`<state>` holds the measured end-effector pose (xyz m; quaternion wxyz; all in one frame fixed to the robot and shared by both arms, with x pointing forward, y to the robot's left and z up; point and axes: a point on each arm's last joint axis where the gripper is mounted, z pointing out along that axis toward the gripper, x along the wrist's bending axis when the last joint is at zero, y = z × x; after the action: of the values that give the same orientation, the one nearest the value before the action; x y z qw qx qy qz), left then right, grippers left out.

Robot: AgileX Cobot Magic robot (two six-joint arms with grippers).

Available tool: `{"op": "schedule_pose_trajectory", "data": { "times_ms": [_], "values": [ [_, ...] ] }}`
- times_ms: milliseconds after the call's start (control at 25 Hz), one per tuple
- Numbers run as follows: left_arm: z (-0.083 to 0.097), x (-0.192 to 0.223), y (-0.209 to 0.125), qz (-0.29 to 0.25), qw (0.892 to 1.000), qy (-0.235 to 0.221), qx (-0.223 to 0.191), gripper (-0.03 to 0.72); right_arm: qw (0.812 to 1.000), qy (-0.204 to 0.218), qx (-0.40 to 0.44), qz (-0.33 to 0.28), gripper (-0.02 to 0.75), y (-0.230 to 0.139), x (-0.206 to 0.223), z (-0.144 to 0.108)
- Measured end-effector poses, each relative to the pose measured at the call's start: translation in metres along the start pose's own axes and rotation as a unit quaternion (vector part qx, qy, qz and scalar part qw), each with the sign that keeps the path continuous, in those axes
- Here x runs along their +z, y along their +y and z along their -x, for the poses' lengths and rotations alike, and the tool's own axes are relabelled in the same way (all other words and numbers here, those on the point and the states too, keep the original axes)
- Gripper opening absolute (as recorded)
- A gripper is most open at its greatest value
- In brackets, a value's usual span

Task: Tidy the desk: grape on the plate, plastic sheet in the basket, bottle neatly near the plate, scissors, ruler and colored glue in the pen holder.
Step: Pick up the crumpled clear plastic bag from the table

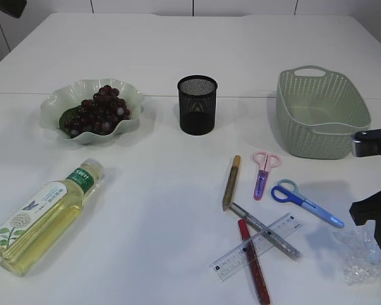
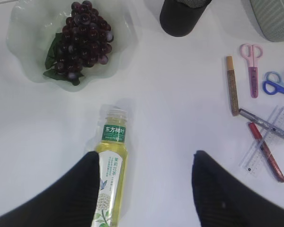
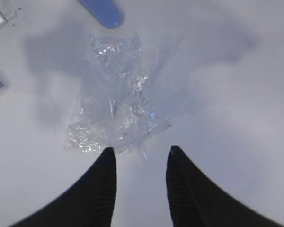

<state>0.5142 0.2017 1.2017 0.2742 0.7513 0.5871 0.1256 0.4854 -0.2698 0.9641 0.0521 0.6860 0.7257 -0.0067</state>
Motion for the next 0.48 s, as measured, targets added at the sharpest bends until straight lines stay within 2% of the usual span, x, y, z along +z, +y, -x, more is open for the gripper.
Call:
{"op": "schedule_pose_trajectory", "data": {
  "times_ms": [480],
  "values": [
    [0.0000,0.0000,-0.0002,-0.001,1.000,0.000,0.000,0.448,1.000,0.001,0.001,0.010,0.292,0.0018,0.0001,-0.0003]
  ]
}}
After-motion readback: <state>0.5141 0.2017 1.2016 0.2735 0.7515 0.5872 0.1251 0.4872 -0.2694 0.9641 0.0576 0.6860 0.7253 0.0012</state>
